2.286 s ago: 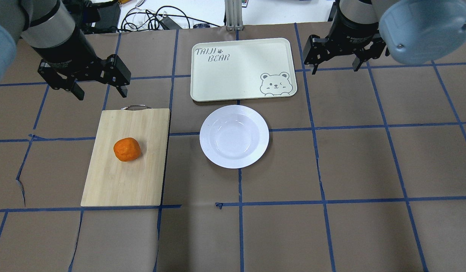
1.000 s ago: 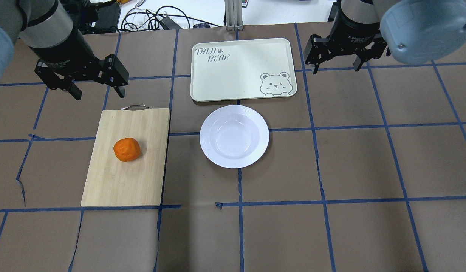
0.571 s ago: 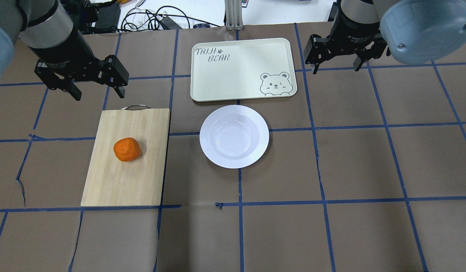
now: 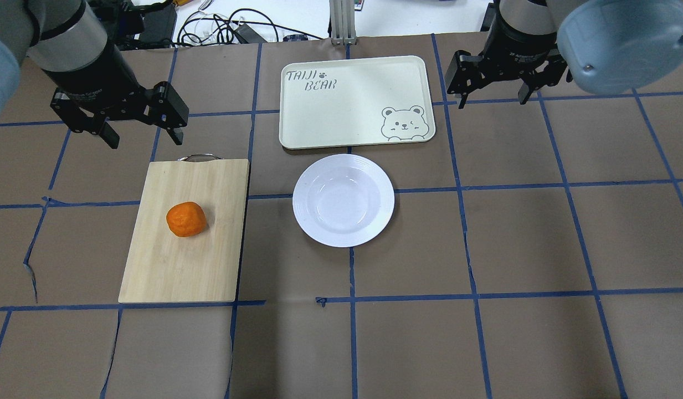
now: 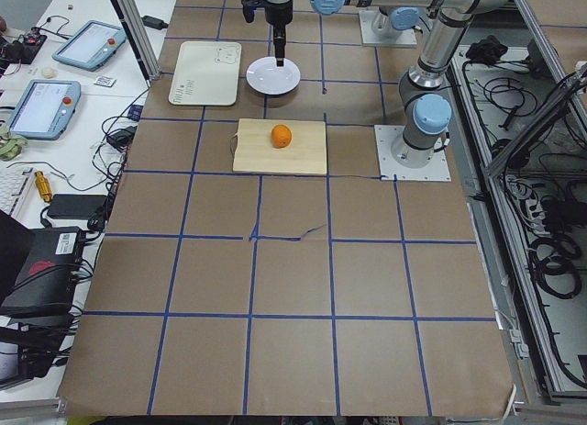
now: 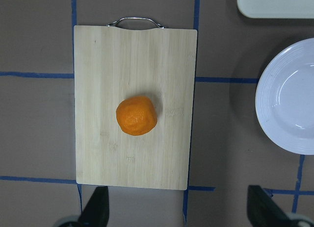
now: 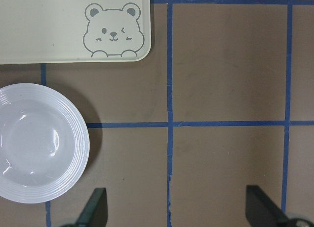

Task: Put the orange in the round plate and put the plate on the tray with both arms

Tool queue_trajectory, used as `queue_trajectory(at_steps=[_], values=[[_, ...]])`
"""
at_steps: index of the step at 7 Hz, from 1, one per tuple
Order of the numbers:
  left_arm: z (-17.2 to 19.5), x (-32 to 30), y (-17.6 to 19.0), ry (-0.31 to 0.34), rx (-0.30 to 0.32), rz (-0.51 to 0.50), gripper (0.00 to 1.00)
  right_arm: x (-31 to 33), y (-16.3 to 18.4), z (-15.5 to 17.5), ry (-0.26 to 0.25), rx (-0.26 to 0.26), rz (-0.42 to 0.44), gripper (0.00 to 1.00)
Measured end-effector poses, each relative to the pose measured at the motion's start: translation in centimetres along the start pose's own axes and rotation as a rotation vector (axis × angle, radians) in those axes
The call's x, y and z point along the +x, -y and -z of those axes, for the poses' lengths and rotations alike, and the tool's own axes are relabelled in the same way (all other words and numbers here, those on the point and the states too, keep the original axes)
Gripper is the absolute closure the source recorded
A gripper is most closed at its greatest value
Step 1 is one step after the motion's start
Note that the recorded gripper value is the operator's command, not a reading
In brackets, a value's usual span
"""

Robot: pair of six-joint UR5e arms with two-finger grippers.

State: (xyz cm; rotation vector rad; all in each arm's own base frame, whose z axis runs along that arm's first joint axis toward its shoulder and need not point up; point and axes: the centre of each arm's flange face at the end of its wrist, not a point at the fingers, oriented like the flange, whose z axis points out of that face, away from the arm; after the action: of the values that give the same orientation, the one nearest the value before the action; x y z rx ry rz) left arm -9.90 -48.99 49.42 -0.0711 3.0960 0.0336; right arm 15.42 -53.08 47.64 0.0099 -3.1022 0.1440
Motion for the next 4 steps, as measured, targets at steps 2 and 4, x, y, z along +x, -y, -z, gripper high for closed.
queue_trajectory(at_steps=[2, 4], values=[[-0.8, -2.8, 0.8, 0.02, -0.019, 0.051, 0.0, 0.0, 0.0, 0.0, 0.001, 0.0, 0.0, 0.0], [-5.1, -5.8, 1.9, 0.016, -0.099, 0.109, 0.0, 0.0, 0.0, -0.1, 0.0, -0.001, 0.0, 0.0]])
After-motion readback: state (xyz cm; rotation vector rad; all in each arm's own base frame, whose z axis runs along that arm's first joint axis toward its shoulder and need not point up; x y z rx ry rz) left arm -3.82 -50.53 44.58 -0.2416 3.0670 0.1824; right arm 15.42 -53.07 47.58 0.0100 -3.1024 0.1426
